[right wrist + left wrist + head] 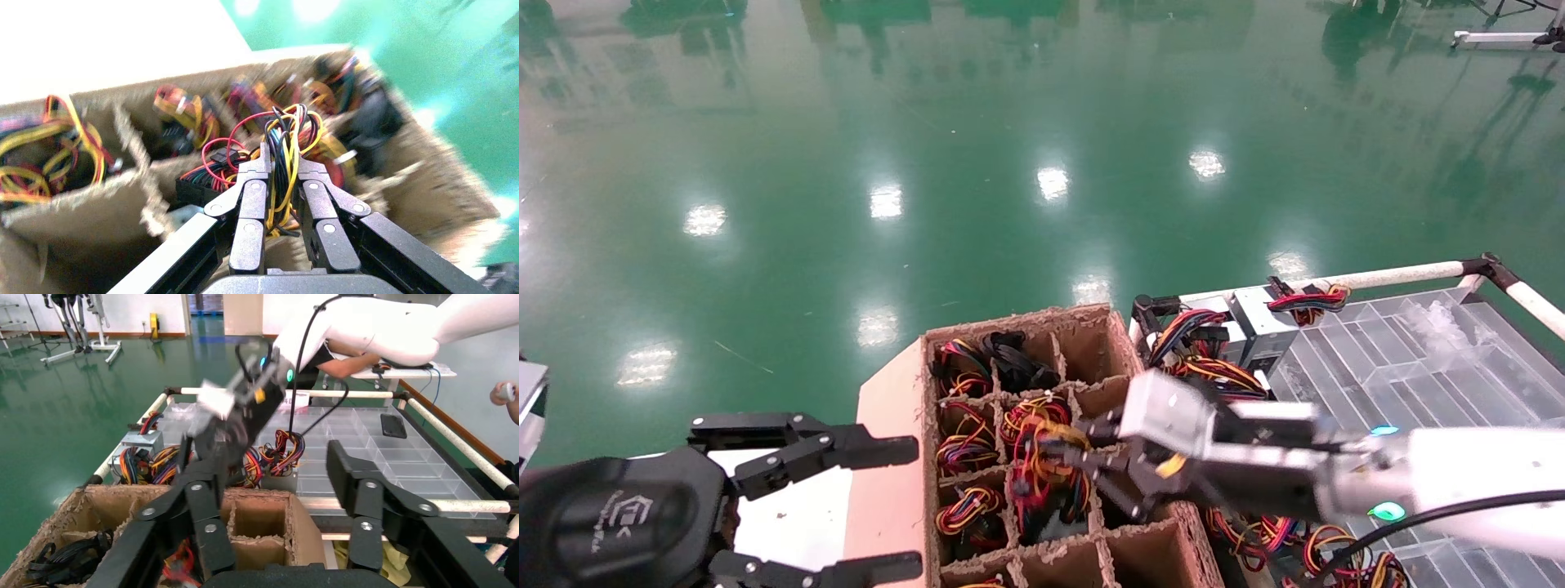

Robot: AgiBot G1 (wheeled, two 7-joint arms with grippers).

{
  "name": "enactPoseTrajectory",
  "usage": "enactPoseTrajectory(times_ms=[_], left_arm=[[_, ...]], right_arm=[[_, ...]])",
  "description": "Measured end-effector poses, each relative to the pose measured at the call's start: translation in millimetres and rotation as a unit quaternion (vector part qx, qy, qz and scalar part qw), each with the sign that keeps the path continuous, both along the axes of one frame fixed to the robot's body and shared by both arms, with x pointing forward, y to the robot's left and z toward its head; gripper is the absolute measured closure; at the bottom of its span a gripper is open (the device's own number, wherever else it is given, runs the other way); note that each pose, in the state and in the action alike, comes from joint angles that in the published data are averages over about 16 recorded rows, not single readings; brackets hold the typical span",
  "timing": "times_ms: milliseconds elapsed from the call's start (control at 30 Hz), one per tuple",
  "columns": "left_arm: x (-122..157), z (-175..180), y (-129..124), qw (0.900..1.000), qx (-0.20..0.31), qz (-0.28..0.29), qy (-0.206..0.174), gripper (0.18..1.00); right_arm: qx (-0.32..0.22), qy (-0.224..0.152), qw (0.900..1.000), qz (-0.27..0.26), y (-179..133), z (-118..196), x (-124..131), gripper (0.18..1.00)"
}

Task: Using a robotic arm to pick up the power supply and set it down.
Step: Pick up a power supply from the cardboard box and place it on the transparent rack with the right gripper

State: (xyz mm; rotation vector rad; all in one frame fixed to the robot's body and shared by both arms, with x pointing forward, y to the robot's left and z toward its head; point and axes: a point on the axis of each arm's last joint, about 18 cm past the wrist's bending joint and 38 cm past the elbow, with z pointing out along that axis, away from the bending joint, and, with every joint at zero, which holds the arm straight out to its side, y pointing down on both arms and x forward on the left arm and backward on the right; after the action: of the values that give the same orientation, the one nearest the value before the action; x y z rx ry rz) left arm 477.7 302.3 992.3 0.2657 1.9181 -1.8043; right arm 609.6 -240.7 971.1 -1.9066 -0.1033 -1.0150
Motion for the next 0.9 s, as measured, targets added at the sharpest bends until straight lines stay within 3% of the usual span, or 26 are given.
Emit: enactPoseTrajectory(times_ms=[200, 500, 700, 900], left_arm=[[0.0, 0.0, 0.0, 1.0, 0.0, 0.0, 0.0, 0.574], [0.0, 0.0, 0.0, 1.0, 0.0, 0.0, 0.0, 0.367], [0.0, 0.0, 0.0, 1.0, 0.0, 0.0, 0.0, 0.273], [0.0, 0.0, 0.0, 1.0, 0.0, 0.0, 0.0, 0.217]], right_arm=[[0.068, -0.03, 0.997, 0.01, -18.3, 46.5, -20.1, 0.948], [0.154, -0.097, 0.983, 0.018, -59.0, 127.8, -50.2, 0.949], [0.173, -0.144, 0.974, -0.012, -99.0, 171.0, -58.1, 0.95], [0.158, -0.176, 0.969, -0.069, -146.0, 191.1, -53.9, 0.95]])
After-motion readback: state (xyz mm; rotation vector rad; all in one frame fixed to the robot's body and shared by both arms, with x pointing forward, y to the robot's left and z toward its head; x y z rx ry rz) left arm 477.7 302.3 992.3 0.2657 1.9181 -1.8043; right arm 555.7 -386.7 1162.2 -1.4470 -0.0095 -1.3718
